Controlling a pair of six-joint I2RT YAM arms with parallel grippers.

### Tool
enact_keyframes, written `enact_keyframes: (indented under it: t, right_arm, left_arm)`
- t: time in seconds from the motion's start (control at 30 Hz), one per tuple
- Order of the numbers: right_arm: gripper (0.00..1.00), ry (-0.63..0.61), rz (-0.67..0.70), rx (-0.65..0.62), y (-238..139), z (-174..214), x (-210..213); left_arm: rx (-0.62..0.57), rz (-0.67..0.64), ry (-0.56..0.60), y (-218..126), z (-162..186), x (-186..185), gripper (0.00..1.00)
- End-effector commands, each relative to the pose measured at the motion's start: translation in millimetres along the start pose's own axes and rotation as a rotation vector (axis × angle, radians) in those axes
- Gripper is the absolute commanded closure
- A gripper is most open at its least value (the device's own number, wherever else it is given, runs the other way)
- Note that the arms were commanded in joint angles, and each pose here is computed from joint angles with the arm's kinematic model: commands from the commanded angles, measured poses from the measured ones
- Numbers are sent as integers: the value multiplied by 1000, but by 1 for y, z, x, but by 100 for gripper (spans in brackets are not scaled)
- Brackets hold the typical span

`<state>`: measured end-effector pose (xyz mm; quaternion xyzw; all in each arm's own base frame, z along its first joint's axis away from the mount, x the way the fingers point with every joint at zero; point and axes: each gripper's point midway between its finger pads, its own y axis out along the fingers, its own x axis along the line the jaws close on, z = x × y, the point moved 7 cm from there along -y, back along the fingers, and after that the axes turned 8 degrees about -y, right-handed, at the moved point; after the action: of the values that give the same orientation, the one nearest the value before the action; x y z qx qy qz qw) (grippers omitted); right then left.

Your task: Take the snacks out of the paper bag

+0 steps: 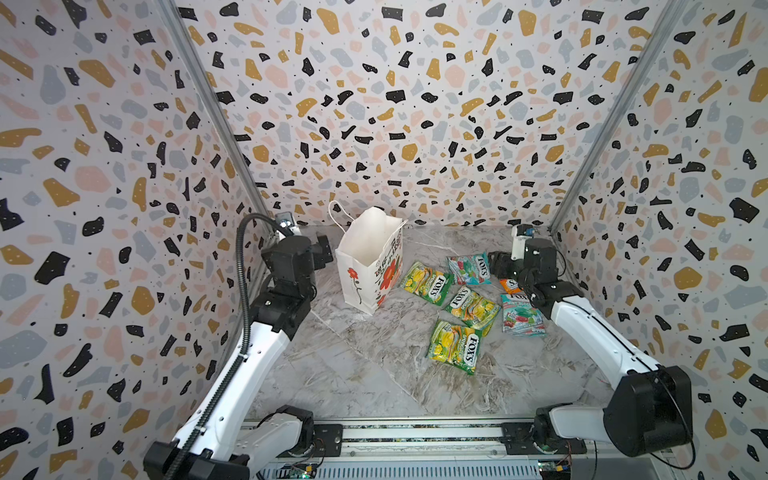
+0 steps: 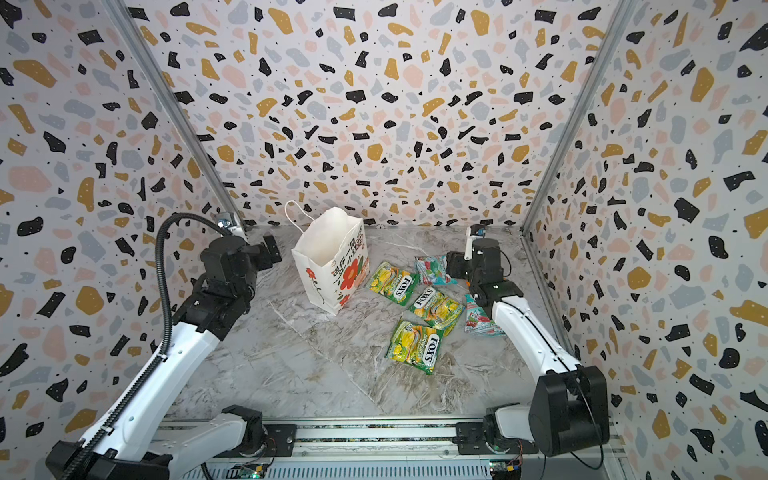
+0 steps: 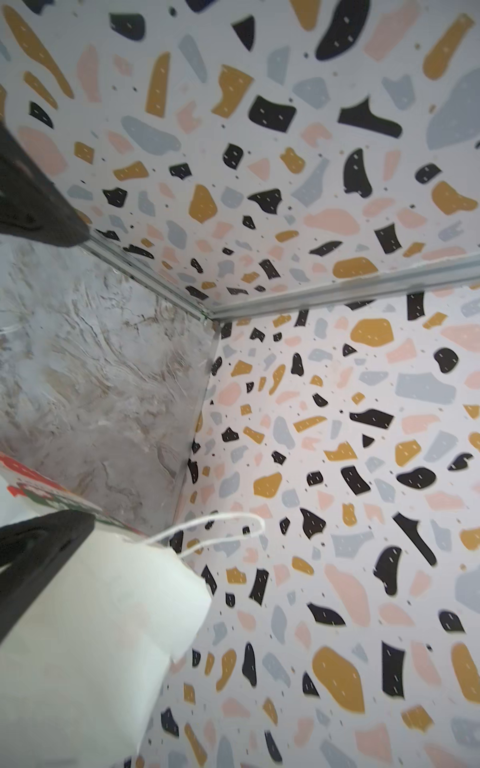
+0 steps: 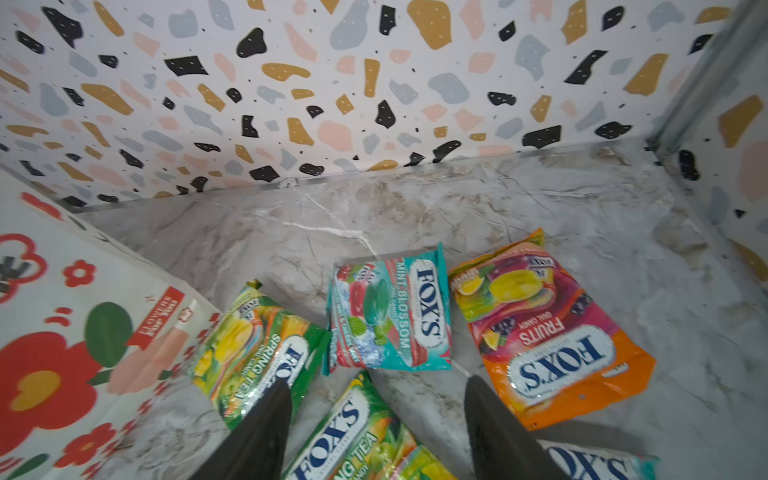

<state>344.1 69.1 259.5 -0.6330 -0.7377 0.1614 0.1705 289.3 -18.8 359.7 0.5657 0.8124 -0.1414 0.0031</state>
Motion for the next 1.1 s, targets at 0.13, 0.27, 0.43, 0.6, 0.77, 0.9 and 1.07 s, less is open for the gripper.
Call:
enact_keyframes:
  t: [0.13,0.27,0.43,0.6,0.77,0.9,1.07]
  right_arm:
    - [32,-46,303,-126,-24,30,-35]
    - [31,-59,404,-154,-29,59,-49]
    - [31,-65,489,-162,-29,88,-61]
    - [30,-73,531,-188,-29,112,-66]
    - [30,-86,577,-230,-36,134,-72]
    - [30,-93,570,-238,-36,138,-71]
    - [28,-125,526,-245,-32,137,-67]
  left_arm:
    - [-135,-159,-144,-12,29,39,0]
    - [-145,-198,-139,-12,59,52,0]
    - [-147,-234,-125,-9,93,65,0]
    - [-162,-248,-85,-8,120,74,0]
    - [-200,-222,-67,-7,150,82,0]
    - [-207,-218,-47,-5,170,87,0]
    - [-225,-194,-8,-5,184,91,0]
